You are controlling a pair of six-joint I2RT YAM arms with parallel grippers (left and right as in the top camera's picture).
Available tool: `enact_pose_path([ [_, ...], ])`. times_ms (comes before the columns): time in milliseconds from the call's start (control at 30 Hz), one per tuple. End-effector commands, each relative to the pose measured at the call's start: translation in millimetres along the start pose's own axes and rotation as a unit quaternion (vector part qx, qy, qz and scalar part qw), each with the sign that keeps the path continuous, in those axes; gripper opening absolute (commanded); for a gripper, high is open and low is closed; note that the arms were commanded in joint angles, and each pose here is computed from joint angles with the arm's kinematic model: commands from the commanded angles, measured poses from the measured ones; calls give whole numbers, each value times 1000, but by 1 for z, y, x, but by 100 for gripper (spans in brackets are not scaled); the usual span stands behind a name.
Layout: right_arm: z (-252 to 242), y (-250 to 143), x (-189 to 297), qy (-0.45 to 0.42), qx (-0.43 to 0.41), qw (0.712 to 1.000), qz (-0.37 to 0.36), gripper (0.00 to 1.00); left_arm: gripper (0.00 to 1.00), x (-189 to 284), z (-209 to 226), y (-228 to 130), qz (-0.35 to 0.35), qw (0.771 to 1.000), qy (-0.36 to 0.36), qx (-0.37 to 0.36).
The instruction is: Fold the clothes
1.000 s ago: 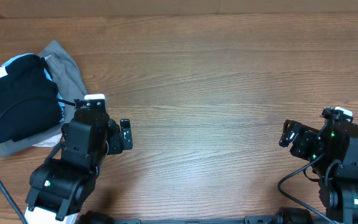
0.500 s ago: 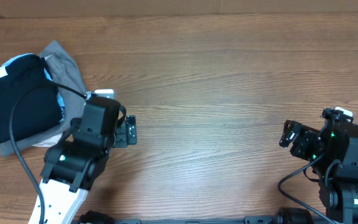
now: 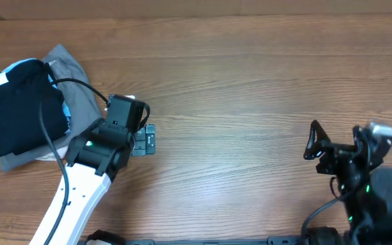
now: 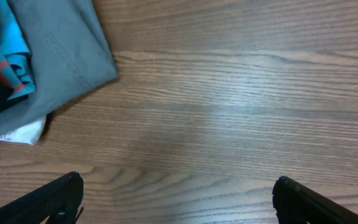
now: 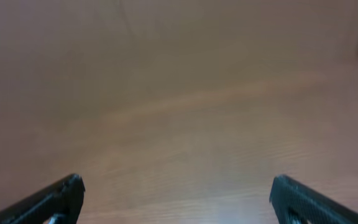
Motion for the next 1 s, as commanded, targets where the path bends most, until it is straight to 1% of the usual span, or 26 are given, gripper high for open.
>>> enact_pose_path([
  [0,-3,-30,-5,25,17,998,-48,100,100,-10,-2,1,16,1000,15,1],
  [100,-6,-52,-6,52,16,993,-106,100,100,-18,-4,1,30,999,19,-4],
  [233,-12,-75,-6,64,15,988,-143,100,100,-27,-7,1,48,999,24,-9],
  [400,-16,-94,-19,58,29,990,-128,100,100,-37,-10,0,67,997,30,-15],
  [467,-19,-106,-26,54,39,991,-114,100,100,-41,-11,0,73,997,32,-17],
  [567,-25,-133,-40,46,40,995,-76,100,100,-45,-12,0,81,996,34,-19],
  [667,-22,-134,-40,71,41,994,-76,100,100,-46,-12,0,82,996,34,-20],
  [967,-22,-134,-40,70,41,994,-77,100,100,-46,-12,0,80,996,34,-19],
])
Point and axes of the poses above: each gripper's point midway between its finger pads, its own x axis back along the fingers, its own z axis along the line the jaws close on, y = z × x, the point moved 10 cm from there along x, back along the fingers, and after that the axes turned 2 degrees about -x, right-handed, at the moved point
